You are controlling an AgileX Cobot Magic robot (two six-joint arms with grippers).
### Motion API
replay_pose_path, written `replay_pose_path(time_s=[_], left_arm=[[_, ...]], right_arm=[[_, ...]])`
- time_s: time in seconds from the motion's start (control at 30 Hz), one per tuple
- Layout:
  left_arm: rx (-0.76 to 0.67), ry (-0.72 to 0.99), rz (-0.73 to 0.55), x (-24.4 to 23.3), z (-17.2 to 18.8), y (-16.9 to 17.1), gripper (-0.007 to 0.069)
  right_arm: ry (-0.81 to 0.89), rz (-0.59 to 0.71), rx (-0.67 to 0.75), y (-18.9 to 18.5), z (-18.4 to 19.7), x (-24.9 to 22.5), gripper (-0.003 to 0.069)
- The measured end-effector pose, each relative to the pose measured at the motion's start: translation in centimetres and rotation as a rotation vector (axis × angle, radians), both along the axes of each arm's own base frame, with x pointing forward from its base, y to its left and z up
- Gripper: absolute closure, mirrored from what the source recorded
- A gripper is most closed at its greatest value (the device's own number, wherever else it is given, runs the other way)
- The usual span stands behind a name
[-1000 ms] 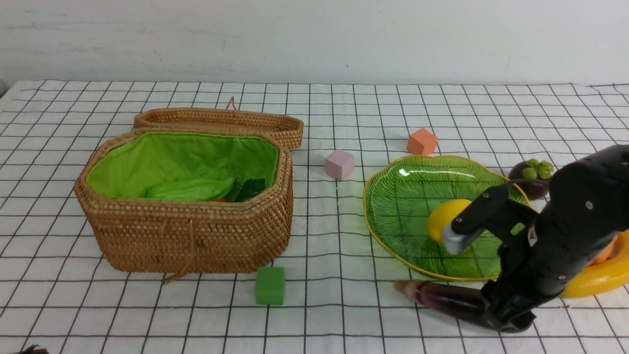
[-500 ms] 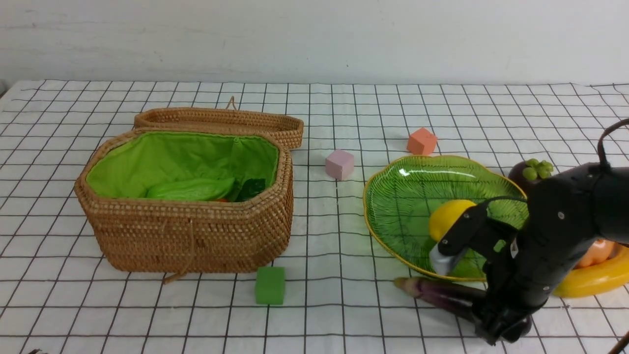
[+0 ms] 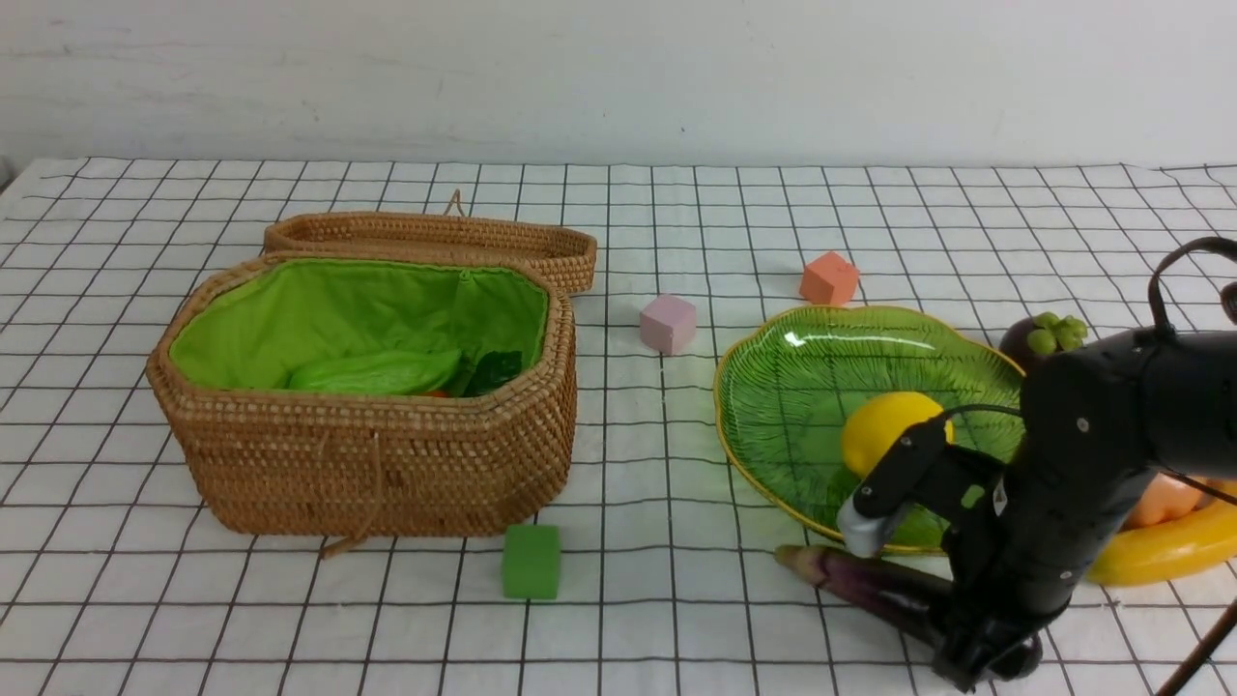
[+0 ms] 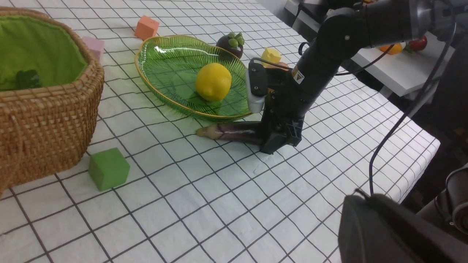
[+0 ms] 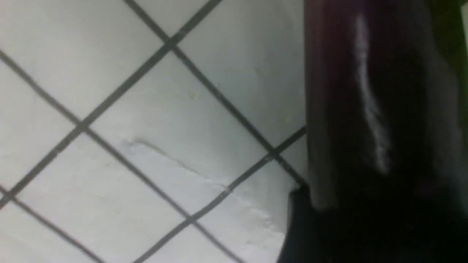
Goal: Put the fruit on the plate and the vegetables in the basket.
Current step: Grab an eggplant with your right arm and place it in the basket on the left.
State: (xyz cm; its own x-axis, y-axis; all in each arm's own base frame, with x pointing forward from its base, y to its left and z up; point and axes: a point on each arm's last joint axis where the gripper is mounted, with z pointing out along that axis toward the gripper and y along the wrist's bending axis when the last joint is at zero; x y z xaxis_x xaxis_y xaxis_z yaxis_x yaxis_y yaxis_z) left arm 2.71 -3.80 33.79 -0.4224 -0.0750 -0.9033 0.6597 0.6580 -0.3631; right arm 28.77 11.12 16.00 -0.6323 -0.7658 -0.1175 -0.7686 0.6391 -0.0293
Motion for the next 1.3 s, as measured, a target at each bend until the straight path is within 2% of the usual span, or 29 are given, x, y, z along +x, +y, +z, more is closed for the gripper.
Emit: replay_pose_path(time_s=[0.1,0.2,0.3,0.33,0.37,0.4,0.53,0.6,0.77,0.97,1.03,1.1,1.17,1.23,1.3], left_arm=[[0.012,-0.008,0.006,0.1,0.0,0.1,0.0638],[0.033,-0.027,0.019,0.2,-0.1,0.2,0.0638],[0.087,-0.089,0.056,0.6,0.0,0.5,0.0638],[0.087,-0.088,0.056,0.6,0.0,0.5,0.0638],[0.12,-0.123,0.078,0.8,0.0,0.7,0.0638],[0.127,-0.131,0.084,0.8,0.0,0.8,0.0638],[0.155,-0.162,0.154,1.3,0.1,1.3,0.0638],[0.154,-0.168,0.197,1.5,0.2,1.6,0.0638],[0.138,-0.165,0.253,1.8,0.3,1.9,0.0638],[0.127,-0.156,0.261,1.8,0.3,2.0,0.0638],[0.127,-0.154,0.263,1.8,0.3,2.0,0.0638],[0.127,-0.152,0.263,1.8,0.3,2.0,0.0638],[0.127,-0.152,0.263,1.8,0.3,2.0,0.0638],[0.128,-0.152,0.263,1.8,0.3,2.0,0.0638],[0.128,-0.152,0.263,1.8,0.3,2.0,0.0637]], right_arm=[[0.035,0.021,0.028,1.2,1.0,-1.3,0.022],[0.018,0.045,0.109,3.4,3.5,-3.0,0.022],[-0.102,0.098,0.275,7.3,8.8,-4.8,0.022],[-0.108,0.103,0.28,7.5,9.1,-4.8,0.022],[-0.193,0.133,0.36,9.4,11.9,-5.0,0.022],[-0.214,0.139,0.381,9.9,12.6,-4.9,0.022],[-0.427,0.195,0.569,14.7,18.9,-3.2,0.022],[-0.518,0.198,0.637,17.2,20.5,-0.9,0.022],[-0.617,0.228,0.636,21.8,18.3,4.4,0.022],[-0.628,0.265,0.568,24.3,14.6,7.5,0.02],[-0.629,0.28,0.535,24.5,13.7,7.9,0.0107],[-0.622,0.285,0.519,24.3,14.0,7.7,0.0018],[-0.604,0.279,0.508,23.8,15.0,7.2,-0.0012],[-0.577,0.27,0.492,22.7,17.0,6.1,-0.0007],[-0.54,0.237,0.457,21.0,19.7,4.5,0.0034]])
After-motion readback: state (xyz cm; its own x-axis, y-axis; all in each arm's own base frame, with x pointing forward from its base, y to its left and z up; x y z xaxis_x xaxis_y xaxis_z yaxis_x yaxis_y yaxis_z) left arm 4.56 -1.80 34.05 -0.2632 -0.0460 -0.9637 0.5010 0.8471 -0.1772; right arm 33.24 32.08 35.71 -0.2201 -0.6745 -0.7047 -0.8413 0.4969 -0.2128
